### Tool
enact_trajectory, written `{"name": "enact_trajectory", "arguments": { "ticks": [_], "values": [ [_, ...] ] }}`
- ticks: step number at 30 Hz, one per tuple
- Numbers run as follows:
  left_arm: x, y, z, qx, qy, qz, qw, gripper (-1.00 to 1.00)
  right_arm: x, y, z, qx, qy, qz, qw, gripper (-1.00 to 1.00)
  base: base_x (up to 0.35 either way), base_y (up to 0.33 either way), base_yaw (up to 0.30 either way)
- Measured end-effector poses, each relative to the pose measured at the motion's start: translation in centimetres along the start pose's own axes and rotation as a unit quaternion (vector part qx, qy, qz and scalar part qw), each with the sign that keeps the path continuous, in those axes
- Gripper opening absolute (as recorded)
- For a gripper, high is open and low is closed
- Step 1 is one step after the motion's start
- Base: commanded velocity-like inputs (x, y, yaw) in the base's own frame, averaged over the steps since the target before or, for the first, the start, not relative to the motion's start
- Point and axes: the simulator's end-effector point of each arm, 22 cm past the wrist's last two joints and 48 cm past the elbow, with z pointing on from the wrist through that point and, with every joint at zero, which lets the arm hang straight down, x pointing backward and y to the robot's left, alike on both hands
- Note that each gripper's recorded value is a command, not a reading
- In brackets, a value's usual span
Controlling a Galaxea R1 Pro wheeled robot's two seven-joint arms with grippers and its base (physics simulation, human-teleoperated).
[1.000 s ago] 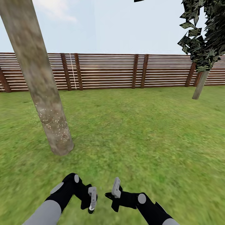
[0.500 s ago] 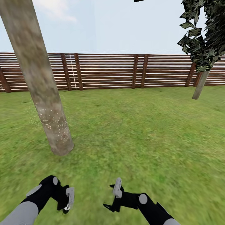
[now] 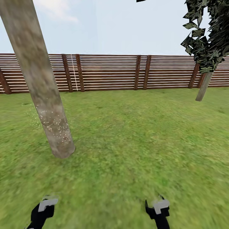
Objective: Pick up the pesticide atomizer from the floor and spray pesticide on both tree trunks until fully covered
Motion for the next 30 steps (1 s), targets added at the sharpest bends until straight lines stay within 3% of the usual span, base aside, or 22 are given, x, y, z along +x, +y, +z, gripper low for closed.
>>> {"name": "enact_trajectory", "arguments": {
  "ticks": [2, 4, 10, 15, 23, 30],
  "values": [
    [4.7, 0.7, -2.1, -0.015, 0.026, -0.008, 0.9995, -1.00, 0.7, -1.9, -1.4, 0.045, -0.013, 0.042, 0.9980, 1.00, 0.000, 0.000, 0.000],
    [7.5, -0.1, -3.3, -0.009, 0.052, -0.009, 0.9986, -1.00, 0.9, -2.4, -1.8, 0.056, -0.016, 0.052, 0.9969, 1.00, 0.000, 0.000, 0.000],
    [8.4, -0.2, -3.6, -0.009, 0.061, -0.011, 0.9980, -1.00, 1.3, -2.2, -2.1, 0.055, -0.013, 0.053, 0.9970, 1.00, 0.000, 0.000, 0.000],
    [8.7, -0.3, -3.8, -0.007, 0.065, -0.011, 0.9978, -1.00, 4.2, -1.2, -3.6, 0.044, 0.025, 0.043, 0.9978, 1.00, 0.000, 0.000, 0.000],
    [9.0, 0.1, -3.9, -0.009, 0.067, -0.010, 0.9977, -1.00, 5.4, -1.1, -4.5, 0.042, 0.037, 0.040, 0.9976, 1.00, 0.000, 0.000, 0.000],
    [10.2, 1.8, -4.6, -0.016, 0.076, 0.002, 0.9970, -1.00, 5.6, -1.0, -4.7, 0.041, 0.039, 0.040, 0.9976, 1.00, 0.000, 0.000, 0.000]
  ]
}}
